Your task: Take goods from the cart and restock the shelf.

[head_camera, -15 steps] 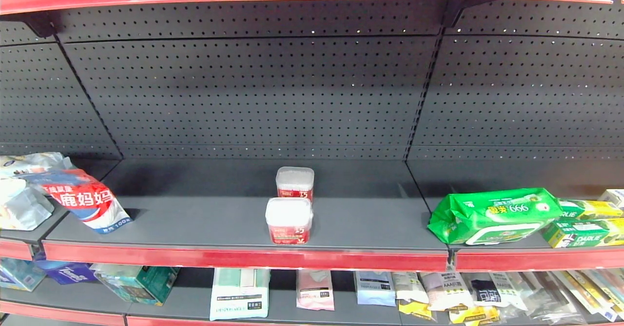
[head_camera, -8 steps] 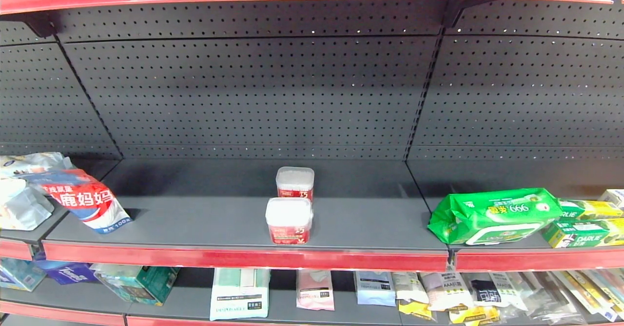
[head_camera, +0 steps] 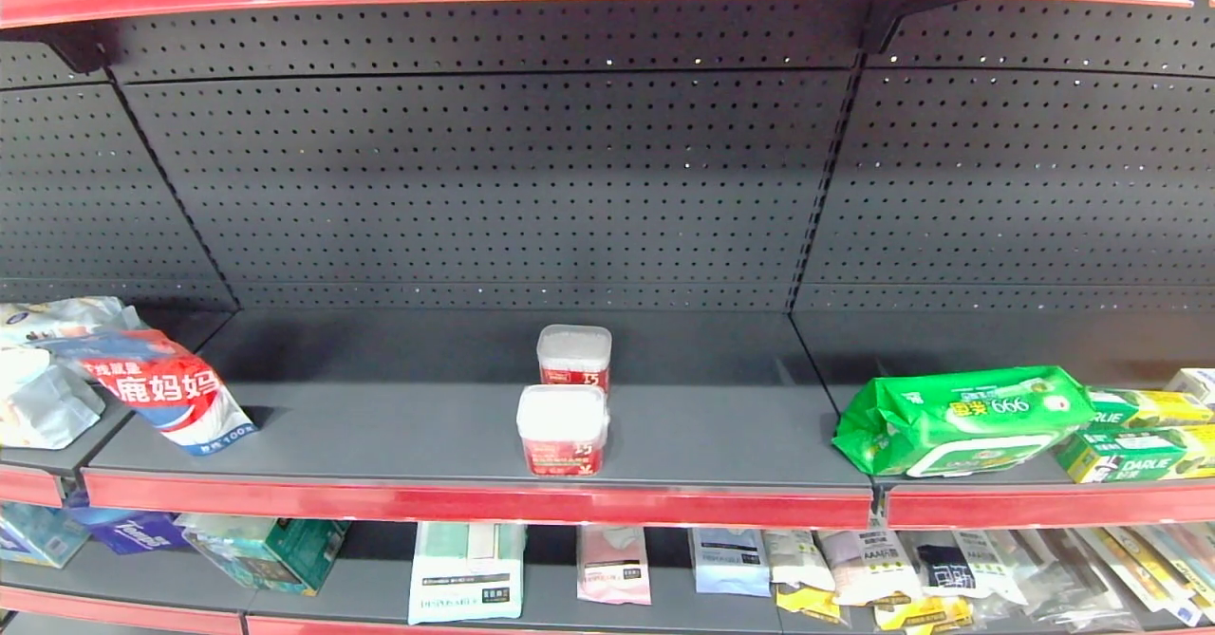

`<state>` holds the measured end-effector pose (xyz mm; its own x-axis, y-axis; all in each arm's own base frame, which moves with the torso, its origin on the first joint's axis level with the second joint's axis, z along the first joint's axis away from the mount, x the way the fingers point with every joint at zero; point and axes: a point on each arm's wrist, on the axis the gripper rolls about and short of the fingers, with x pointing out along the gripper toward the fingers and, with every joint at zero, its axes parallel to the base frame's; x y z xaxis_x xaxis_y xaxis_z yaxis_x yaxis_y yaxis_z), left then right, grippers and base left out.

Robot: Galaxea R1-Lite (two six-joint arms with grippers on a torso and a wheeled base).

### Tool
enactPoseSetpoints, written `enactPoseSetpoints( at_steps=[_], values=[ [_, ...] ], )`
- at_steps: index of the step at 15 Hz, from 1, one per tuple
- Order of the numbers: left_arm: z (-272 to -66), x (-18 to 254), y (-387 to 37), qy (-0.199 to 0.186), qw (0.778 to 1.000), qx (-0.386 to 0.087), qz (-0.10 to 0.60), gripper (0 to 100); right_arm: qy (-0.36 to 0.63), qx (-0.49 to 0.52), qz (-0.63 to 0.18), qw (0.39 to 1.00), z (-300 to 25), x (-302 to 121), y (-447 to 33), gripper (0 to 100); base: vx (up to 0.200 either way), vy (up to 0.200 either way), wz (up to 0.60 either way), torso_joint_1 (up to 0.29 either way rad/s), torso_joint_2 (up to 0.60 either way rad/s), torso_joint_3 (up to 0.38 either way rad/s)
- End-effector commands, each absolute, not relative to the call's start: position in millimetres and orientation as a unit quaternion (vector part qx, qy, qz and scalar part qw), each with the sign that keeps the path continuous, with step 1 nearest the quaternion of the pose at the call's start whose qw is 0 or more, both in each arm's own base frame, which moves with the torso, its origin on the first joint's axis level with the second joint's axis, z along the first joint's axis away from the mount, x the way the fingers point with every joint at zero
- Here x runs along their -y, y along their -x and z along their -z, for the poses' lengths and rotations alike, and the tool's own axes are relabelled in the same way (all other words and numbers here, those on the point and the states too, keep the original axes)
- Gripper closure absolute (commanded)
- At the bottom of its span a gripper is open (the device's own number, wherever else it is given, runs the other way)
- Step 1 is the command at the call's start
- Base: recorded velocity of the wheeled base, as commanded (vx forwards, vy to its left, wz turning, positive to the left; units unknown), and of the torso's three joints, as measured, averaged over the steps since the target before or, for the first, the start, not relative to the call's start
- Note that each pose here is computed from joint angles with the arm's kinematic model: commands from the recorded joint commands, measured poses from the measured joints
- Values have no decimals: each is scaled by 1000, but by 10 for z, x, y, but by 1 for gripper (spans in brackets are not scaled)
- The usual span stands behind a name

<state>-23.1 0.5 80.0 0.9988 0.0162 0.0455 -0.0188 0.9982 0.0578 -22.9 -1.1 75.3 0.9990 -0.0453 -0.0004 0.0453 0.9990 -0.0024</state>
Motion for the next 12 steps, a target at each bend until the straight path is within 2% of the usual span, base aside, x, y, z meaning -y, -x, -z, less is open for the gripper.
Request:
enactPoseSetpoints(
  at_steps=[1, 2, 3, 4, 6, 8, 10, 11, 12],
  values=[
    [-803, -7, 232, -8, 1000, 15, -16, 0, 2, -1, 22, 1000, -753, 11, 228, 0, 0, 0, 0, 0, 0, 0],
    [-800, -17, 234, 30, 999, 18, -37, 0, 2, -2, 22, 1000, -754, 11, 227, 0, 0, 0, 0, 0, 0, 0],
    [-802, -27, 234, 3, 998, 19, -59, 0, 2, -2, 22, 1000, -754, 11, 227, 0, 0, 0, 0, 0, 0, 0],
    [-803, -28, 232, -3, 998, 22, -60, 0, 2, -1, 22, 1000, -753, 11, 228, 0, 0, 0, 0, 0, 0, 0],
    [-806, -3, 230, -12, 1000, 24, -6, 0, 2, -1, 23, 1000, -753, 12, 228, 0, 0, 0, 0, 0, 0, 0],
    [-802, -11, 229, -1, 999, 23, -23, 0, 2, -1, 23, 1000, -753, 12, 228, 0, 0, 0, 0, 0, 0, 0],
    [-800, 5, 229, -18, 1000, 22, 12, 0, 2, -1, 23, 1000, -753, 12, 228, 0, 0, 0, 0, 0, 0, 0],
    [-760, 18, 232, -37, 998, 0, 41, 0, 2, -2, 22, 1000, -754, 11, 227, 0, 0, 0, 0, 0, 0, 0],
    [-760, 16, 231, -29, 999, 1, 37, 0, 2, -1, 22, 1000, -753, 11, 228, 0, 0, 0, 0, 0, 0, 0]
  ],
)
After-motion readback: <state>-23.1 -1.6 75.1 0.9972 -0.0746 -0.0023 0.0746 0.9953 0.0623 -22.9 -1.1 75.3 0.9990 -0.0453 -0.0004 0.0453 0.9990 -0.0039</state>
